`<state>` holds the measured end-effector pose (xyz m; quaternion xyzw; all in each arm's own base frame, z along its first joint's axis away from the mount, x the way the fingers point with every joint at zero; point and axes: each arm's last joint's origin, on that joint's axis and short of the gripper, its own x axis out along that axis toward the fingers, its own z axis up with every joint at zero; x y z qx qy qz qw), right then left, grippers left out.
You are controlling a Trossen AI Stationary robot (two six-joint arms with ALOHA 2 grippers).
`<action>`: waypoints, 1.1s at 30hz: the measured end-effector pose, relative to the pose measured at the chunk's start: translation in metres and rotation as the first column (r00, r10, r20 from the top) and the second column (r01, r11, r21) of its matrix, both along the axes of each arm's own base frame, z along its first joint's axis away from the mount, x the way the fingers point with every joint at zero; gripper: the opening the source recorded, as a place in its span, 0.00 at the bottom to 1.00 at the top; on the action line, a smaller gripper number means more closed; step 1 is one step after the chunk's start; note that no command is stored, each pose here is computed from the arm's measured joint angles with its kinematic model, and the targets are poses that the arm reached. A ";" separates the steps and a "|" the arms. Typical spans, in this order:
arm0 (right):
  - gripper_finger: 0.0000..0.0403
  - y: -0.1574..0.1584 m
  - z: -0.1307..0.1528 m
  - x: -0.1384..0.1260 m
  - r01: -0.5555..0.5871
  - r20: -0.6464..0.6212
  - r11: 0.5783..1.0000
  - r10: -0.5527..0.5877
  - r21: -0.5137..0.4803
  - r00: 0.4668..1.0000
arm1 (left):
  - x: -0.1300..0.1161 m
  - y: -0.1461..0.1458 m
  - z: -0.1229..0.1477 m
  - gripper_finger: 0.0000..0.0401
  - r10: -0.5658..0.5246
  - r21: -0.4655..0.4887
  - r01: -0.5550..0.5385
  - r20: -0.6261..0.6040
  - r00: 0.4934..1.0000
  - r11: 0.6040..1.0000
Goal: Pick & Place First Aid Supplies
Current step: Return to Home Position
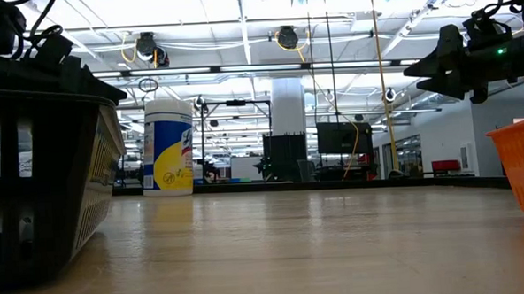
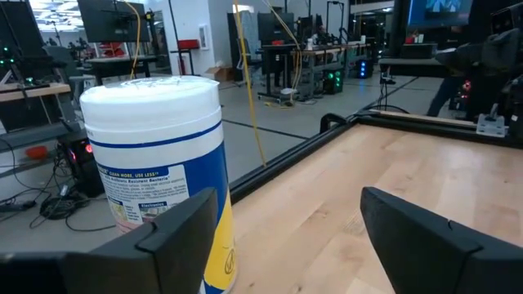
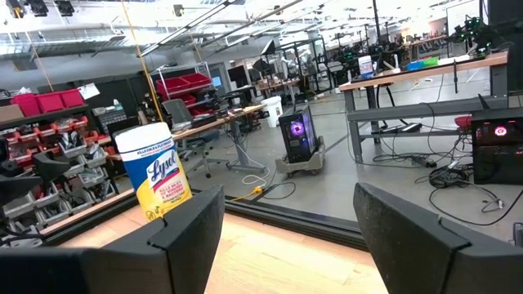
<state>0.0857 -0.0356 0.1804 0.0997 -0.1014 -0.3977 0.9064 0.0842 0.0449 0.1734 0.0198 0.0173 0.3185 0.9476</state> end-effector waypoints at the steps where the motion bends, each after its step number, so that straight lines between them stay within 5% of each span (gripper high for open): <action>1: 0.66 0.000 0.000 0.000 0.000 0.000 1.000 0.000 0.000 1.000 | 0.000 0.000 0.000 0.75 0.000 0.000 0.000 0.000 1.000 1.000; 16: 0.66 0.000 0.000 0.000 0.000 0.000 1.000 0.000 0.000 1.000 | 0.000 0.000 0.000 0.81 0.000 0.000 0.000 0.000 1.000 1.000; 33: 0.66 0.000 0.000 0.000 0.000 0.000 1.000 0.000 0.000 1.000 | 0.000 0.000 0.000 0.76 0.000 0.000 0.000 0.000 1.000 1.000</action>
